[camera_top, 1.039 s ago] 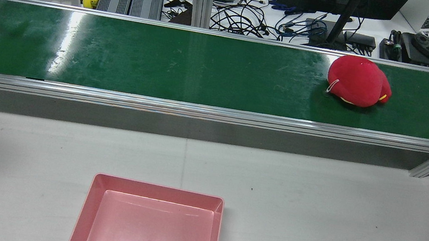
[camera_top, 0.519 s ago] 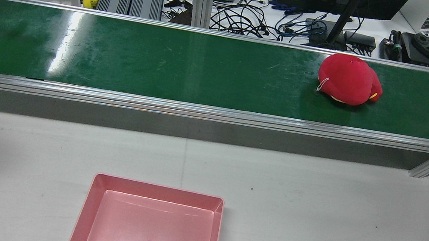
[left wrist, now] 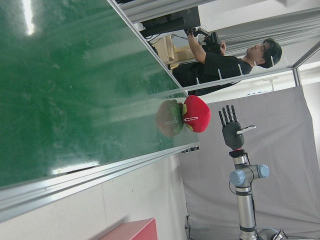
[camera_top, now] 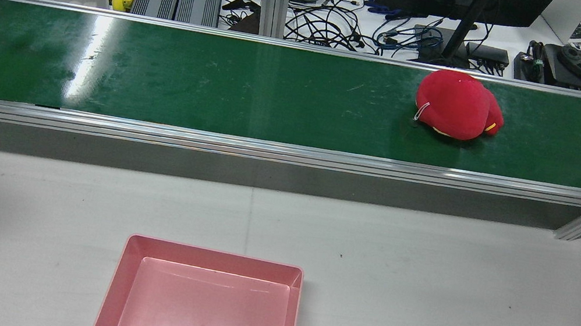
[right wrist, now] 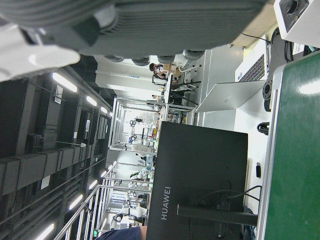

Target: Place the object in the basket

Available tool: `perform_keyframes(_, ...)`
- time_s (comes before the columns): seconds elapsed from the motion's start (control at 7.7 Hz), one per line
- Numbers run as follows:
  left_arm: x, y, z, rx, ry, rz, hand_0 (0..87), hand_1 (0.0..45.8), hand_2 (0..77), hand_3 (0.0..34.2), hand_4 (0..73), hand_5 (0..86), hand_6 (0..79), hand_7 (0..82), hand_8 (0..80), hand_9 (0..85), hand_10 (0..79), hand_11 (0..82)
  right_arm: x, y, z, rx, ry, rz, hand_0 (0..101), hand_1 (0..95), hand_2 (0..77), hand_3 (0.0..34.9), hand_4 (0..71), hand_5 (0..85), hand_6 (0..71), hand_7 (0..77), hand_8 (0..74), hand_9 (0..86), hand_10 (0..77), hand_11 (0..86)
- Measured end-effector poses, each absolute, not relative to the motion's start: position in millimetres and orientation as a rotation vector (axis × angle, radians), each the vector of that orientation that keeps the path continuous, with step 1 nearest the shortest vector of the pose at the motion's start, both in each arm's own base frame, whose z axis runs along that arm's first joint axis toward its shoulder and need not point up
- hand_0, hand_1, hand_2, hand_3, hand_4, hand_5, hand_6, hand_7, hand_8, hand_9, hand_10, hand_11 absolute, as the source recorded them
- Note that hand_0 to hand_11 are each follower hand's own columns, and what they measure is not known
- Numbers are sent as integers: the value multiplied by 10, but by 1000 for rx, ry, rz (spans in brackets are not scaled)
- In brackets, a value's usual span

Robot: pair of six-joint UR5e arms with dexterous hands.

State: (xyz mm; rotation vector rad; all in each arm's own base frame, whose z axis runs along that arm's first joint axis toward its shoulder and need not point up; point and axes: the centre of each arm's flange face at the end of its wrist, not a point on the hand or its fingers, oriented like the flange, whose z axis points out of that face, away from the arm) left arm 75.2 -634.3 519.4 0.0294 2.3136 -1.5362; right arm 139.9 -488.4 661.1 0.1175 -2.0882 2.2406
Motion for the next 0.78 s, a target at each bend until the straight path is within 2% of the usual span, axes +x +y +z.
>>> perform_keyframes(0.78, 702, -6231, 5272, 32, 2306, -1545, 574, 175, 5, 0, 142, 305, 60, 44, 131, 196, 0, 11, 1399, -4885, 6610, 117, -2089, 2240, 0, 0, 5, 0, 0, 0, 0, 5, 0, 0, 0, 0)
